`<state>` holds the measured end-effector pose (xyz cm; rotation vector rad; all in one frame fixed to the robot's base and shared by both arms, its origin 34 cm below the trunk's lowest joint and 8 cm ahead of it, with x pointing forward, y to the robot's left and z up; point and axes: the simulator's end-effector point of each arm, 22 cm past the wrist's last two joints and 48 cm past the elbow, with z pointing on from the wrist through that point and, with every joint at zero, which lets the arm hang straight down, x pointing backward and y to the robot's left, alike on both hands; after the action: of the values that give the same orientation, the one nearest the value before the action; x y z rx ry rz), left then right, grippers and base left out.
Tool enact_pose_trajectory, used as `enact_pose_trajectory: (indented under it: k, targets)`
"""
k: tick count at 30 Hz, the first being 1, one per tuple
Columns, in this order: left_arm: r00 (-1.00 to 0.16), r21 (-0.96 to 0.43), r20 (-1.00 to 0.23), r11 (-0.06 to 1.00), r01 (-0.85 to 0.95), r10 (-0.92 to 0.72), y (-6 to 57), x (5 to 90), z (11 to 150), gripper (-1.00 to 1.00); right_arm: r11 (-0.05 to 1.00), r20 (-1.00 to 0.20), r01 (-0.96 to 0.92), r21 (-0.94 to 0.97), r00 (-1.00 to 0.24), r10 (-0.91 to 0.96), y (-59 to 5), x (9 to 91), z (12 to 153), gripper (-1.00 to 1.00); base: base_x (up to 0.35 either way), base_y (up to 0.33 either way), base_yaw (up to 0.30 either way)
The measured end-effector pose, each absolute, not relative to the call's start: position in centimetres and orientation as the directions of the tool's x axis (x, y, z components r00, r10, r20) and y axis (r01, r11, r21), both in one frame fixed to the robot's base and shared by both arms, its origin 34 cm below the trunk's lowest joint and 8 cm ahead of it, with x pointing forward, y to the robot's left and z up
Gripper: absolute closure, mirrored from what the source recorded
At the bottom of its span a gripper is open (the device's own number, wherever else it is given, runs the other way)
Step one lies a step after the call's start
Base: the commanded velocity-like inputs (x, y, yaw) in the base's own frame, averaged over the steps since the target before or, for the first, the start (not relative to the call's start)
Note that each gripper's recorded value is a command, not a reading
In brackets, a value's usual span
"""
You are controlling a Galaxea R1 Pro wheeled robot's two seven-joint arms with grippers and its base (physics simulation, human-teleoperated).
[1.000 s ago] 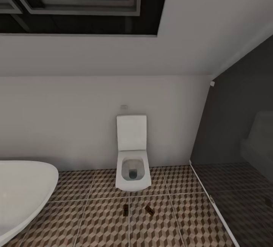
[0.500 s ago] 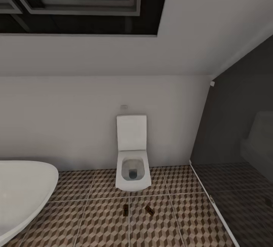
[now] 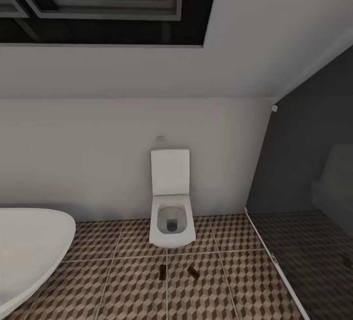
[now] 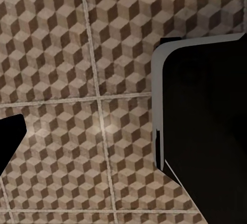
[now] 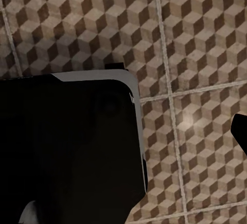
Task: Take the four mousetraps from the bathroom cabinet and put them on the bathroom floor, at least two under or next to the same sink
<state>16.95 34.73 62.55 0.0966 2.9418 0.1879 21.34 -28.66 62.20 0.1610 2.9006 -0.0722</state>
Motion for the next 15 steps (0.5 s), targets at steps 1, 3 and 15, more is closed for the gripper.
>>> enact_pose_trajectory:
  k: [1, 3, 15]
  targets:
    - [-0.979, 0.132, -0.186, 0.990, 0.053, 0.077, 34.74, 16.95, 62.55, -1.00, 0.993, -0.236, 0.115, -0.036, -0.966, 0.103, -28.66, 21.34, 62.20, -1.00, 0.000, 0.000, 0.000]
    - [-0.979, 0.132, -0.187, 0.990, 0.053, 0.077, 34.73, 16.97, 62.55, -1.00, 0.993, -0.236, 0.115, -0.036, -0.966, 0.103, -28.66, 21.34, 62.20, -1.00, 0.000, 0.000, 0.000]
    - [-0.979, 0.132, -0.187, 0.990, 0.053, 0.077, 34.73, 16.96, 62.55, -1.00, 0.993, -0.236, 0.115, -0.036, -0.966, 0.103, -28.66, 21.34, 62.20, -1.00, 0.000, 0.000, 0.000]
